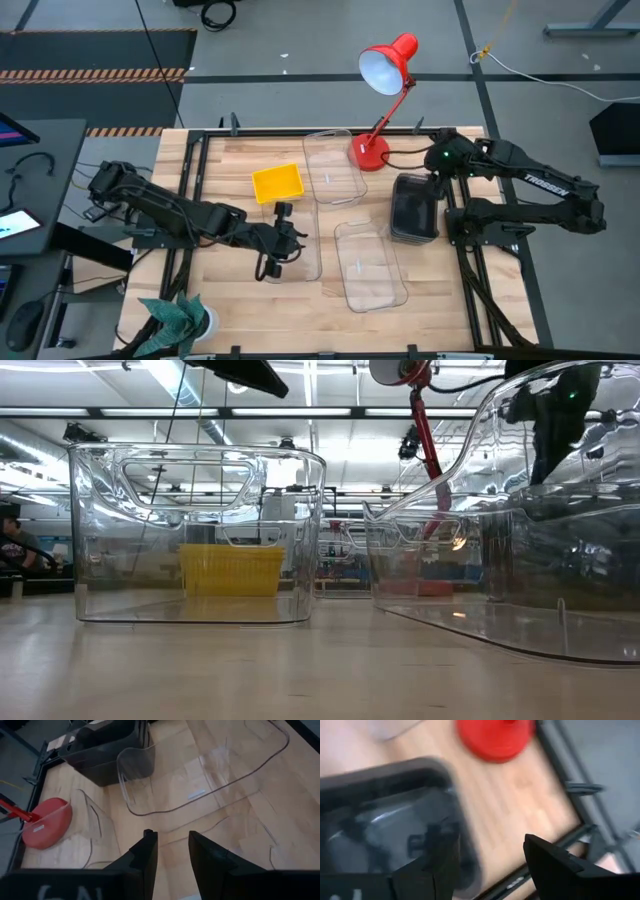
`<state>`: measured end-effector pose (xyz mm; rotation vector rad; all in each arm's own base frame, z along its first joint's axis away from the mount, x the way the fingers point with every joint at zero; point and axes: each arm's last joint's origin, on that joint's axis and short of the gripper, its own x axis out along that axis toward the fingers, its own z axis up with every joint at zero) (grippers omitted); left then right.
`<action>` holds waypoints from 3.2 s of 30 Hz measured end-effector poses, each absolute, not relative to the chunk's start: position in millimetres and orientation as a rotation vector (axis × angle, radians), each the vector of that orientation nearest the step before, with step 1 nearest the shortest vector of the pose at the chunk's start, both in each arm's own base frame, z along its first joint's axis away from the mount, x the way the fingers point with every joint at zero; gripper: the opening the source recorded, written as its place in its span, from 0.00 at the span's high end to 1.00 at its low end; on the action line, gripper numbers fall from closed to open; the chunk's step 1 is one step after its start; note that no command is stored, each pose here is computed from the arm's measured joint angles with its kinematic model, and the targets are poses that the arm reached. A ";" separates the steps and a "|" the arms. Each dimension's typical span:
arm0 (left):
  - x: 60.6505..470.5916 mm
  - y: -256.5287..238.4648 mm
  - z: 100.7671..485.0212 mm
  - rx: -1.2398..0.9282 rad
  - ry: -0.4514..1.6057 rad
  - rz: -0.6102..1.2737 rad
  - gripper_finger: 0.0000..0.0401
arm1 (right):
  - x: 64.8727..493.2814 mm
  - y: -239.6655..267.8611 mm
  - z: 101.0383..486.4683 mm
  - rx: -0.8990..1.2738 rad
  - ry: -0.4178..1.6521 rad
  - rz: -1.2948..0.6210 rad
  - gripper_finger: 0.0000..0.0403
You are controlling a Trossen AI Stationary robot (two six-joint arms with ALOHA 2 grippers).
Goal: Stack baskets by color
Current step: Stack the left black transparent bin on the top right black transparent bin, then stack the bottom right transparent bin on the top right transparent bin
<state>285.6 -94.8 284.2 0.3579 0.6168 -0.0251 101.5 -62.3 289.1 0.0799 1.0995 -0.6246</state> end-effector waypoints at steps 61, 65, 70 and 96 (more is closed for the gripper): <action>262.7 -92.1 284.2 0.118 0.771 -0.048 0.71 | 212.1 68.0 271.6 0.179 0.976 -0.132 0.60; 260.2 -100.7 284.0 -0.011 0.794 -0.122 0.69 | 214.5 75.3 265.3 0.176 1.002 -0.141 0.60; 253.3 -113.6 282.6 -0.106 0.822 -0.111 0.61 | 221.2 90.0 261.5 0.168 0.972 -0.087 0.60; 248.0 -116.5 297.3 -0.089 0.822 0.005 0.60 | 276.8 234.4 252.8 -0.067 1.167 0.159 0.60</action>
